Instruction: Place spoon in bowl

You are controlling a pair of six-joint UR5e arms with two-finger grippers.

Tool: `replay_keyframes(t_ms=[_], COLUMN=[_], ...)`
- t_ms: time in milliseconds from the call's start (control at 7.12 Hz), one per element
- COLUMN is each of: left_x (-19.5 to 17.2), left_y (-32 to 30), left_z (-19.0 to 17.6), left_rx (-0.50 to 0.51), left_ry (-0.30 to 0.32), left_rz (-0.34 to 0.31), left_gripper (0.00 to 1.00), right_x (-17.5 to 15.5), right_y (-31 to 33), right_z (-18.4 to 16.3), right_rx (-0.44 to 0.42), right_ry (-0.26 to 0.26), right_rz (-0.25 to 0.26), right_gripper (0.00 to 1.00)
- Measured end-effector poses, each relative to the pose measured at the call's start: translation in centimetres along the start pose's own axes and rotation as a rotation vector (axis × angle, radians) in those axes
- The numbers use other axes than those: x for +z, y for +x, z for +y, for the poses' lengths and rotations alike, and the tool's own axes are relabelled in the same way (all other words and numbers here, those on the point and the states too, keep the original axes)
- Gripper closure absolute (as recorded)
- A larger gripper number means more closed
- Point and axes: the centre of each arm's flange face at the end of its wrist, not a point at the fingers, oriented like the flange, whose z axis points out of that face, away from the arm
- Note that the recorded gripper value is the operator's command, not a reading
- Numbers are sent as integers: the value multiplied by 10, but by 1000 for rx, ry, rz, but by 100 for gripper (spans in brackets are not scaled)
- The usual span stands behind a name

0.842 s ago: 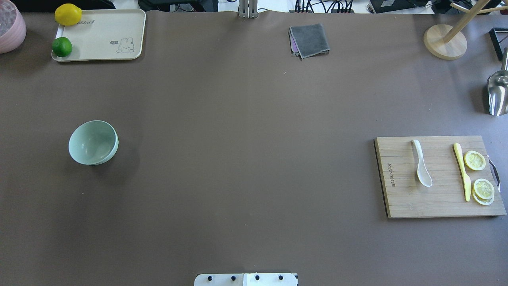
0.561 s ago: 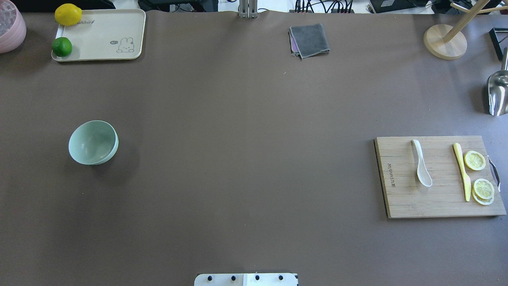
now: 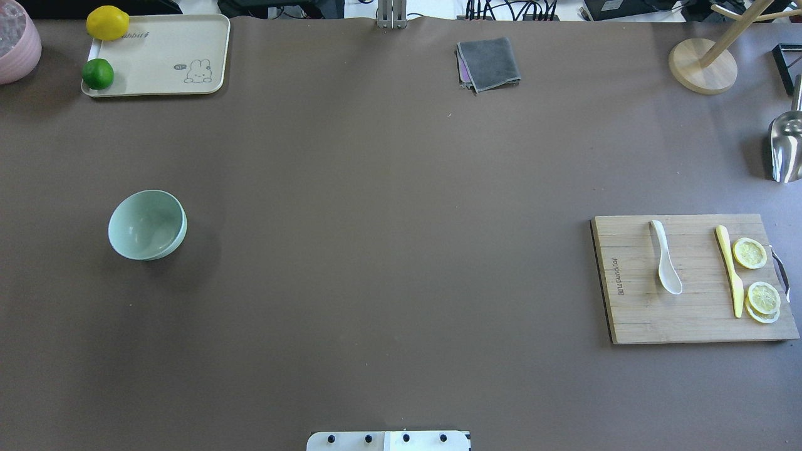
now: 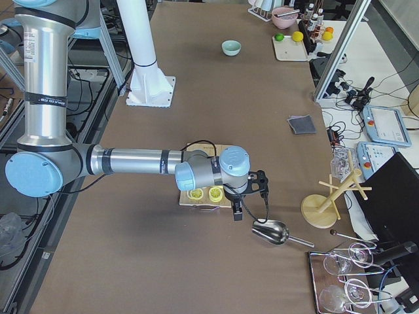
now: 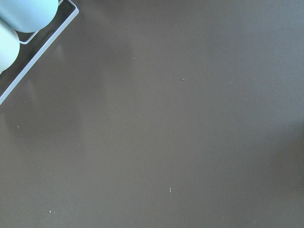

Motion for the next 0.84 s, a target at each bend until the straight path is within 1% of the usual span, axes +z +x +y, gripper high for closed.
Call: replay_keyframes(t_ms=[421, 842], left_x=[5, 6], left_y=[-10, -12], left_z=[5, 4], left_rx=[-16, 7], left_ry=[-8, 12], left_rz=[4, -3], left_gripper=[2, 2], right_x=[0, 0], right_y=[-3, -5], right_z=[-1, -1], right_rx=[-3, -7], right_ry=[0, 0], right_rz=[-1, -4], right_gripper=[0, 0])
